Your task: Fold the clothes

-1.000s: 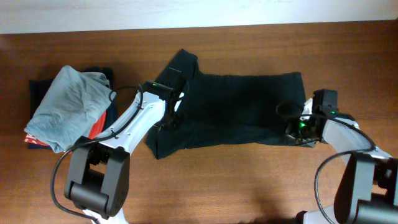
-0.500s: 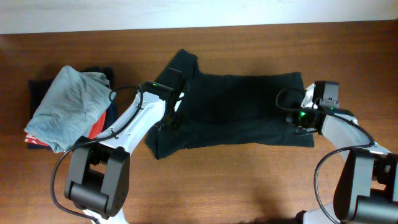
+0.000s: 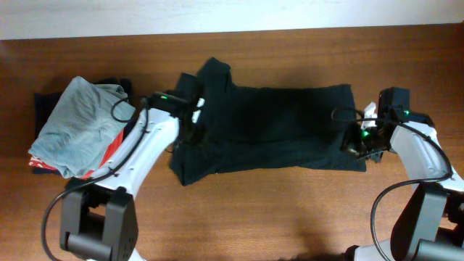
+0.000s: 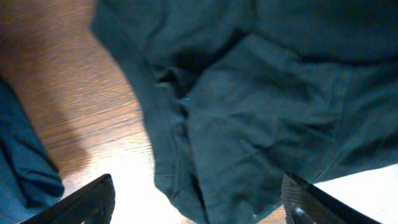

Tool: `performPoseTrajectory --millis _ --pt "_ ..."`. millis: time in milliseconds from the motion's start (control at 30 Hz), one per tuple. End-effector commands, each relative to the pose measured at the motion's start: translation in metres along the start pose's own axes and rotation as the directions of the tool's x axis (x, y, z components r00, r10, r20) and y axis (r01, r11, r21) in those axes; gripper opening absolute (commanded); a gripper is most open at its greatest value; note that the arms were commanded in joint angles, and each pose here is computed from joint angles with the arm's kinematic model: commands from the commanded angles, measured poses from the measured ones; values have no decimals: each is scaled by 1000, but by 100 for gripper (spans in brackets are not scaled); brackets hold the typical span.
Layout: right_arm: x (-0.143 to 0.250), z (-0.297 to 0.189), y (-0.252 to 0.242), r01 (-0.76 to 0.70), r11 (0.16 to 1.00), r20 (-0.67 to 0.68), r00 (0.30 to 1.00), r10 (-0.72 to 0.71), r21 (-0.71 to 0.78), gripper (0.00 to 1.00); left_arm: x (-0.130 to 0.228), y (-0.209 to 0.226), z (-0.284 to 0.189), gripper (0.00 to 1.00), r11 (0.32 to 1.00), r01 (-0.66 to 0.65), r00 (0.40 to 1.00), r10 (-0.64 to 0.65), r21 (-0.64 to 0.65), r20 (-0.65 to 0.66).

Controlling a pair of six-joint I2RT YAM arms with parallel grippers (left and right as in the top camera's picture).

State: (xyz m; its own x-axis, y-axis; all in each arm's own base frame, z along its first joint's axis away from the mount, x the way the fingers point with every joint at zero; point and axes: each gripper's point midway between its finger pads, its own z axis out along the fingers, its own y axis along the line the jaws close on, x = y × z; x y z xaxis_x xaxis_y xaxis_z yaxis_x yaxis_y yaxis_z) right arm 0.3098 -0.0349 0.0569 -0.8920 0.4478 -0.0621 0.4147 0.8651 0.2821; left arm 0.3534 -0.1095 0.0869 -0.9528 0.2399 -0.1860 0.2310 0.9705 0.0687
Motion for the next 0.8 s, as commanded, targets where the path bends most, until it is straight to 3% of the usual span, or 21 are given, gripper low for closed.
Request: performPoseTrajectory --millis 0,167,500,667,767 --pt "7 -7 4 -11 1000 -21 1000 10 -8 20 -6 1 3 73 992 72 997 -72 105 -5" --pt "18 -8 1 -29 1000 -66 997 29 6 22 -13 -10 29 50 970 99 995 -93 220 -37" --pt "17 -8 -3 -52 998 -60 997 53 30 26 -31 -20 51 40 964 -76 997 66 253 48" --pt "16 -8 -4 -50 998 -54 997 52 32 28 -36 -22 64 27 956 -140 989 126 257 72" --pt "13 -8 -3 -48 998 -44 998 49 29 29 -50 -23 67 13 956 -157 984 129 249 127"
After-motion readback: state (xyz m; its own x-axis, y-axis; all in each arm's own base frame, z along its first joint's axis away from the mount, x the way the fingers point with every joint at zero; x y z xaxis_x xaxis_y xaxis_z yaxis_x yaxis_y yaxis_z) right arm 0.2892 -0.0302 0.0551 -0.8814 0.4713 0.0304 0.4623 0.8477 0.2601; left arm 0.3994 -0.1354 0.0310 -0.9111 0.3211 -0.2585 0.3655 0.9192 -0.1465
